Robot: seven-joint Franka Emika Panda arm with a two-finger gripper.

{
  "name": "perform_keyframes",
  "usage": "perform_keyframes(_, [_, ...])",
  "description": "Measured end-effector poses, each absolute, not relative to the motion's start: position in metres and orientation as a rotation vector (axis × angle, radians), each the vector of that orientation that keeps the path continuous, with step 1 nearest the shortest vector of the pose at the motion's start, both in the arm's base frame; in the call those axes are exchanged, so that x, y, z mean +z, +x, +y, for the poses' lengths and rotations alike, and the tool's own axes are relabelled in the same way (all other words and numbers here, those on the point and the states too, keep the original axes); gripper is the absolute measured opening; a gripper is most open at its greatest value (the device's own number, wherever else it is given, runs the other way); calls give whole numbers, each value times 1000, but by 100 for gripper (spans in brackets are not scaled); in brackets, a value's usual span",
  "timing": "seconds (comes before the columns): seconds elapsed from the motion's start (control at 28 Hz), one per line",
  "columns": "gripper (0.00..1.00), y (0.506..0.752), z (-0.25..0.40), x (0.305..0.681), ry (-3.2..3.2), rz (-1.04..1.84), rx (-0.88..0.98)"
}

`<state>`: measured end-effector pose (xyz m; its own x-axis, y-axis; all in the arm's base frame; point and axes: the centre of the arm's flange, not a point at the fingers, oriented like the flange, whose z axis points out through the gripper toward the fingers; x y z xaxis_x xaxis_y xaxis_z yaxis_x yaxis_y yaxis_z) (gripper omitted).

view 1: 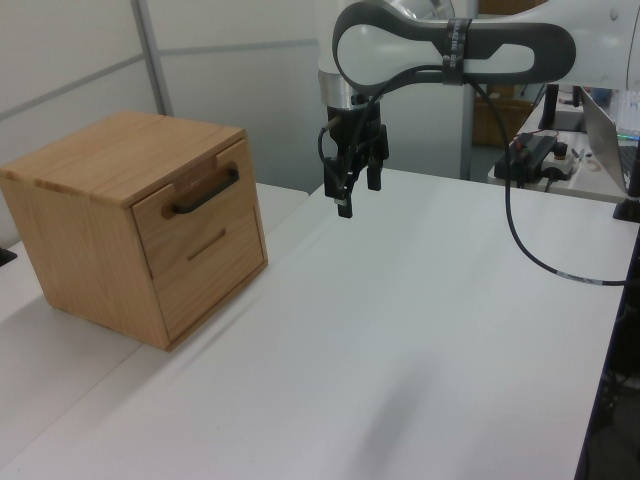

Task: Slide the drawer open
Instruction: 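Move the open gripper toward the black handle of the upper drawer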

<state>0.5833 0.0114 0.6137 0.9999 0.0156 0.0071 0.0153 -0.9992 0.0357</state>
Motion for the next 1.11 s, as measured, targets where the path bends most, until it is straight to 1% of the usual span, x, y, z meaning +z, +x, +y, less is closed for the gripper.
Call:
perform_keyframes(0.18, [100, 582, 10, 614, 3106, 12, 7])
perform_keyframes(0.36, [100, 581, 5, 616, 3118, -111, 4])
perform_keyframes(0.68, [100, 581, 4, 615, 3075, -582, 3])
perform_keyframes(1.11, [100, 581, 11, 611, 2826, -1342, -4])
